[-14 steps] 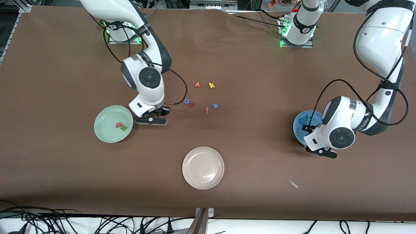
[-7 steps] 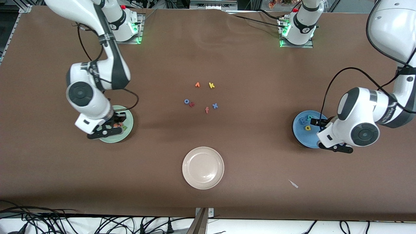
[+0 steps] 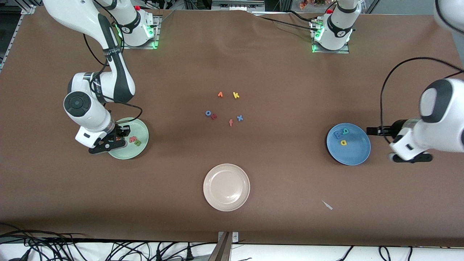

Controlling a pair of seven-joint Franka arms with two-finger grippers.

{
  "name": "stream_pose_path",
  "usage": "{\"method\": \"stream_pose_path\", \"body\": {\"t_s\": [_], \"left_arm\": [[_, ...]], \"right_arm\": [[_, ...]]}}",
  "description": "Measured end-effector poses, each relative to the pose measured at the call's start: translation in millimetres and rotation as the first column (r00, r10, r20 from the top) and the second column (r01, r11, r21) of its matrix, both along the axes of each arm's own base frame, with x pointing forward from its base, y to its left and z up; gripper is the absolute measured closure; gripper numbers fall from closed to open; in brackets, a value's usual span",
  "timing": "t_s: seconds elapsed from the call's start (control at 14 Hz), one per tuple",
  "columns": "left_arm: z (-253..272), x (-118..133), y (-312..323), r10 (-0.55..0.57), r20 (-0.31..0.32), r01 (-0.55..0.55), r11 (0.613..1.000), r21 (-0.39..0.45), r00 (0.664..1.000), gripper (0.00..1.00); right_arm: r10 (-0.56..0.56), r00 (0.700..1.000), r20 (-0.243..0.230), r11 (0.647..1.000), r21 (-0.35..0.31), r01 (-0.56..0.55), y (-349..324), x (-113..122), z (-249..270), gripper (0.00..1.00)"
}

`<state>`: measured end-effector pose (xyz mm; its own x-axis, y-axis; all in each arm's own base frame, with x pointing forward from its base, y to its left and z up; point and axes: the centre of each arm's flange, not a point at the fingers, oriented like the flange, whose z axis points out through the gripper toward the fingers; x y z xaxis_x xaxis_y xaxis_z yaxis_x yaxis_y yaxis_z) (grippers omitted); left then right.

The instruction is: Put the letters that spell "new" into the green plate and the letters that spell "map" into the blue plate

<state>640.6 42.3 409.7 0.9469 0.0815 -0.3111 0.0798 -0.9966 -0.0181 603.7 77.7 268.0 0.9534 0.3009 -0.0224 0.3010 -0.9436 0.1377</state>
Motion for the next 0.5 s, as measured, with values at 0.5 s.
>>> {"method": "stream_pose_path", "body": {"t_s": [0.5], "left_arm": [[97.1,-52.6,-40.3,-0.055,0.207,0.036,0.995,0.095,0.977,0.0]], "right_arm": [[-0.024,1.0,0.017,0.999,0.023,0.023,-4.0,3.4,10.3,0.27]]}}
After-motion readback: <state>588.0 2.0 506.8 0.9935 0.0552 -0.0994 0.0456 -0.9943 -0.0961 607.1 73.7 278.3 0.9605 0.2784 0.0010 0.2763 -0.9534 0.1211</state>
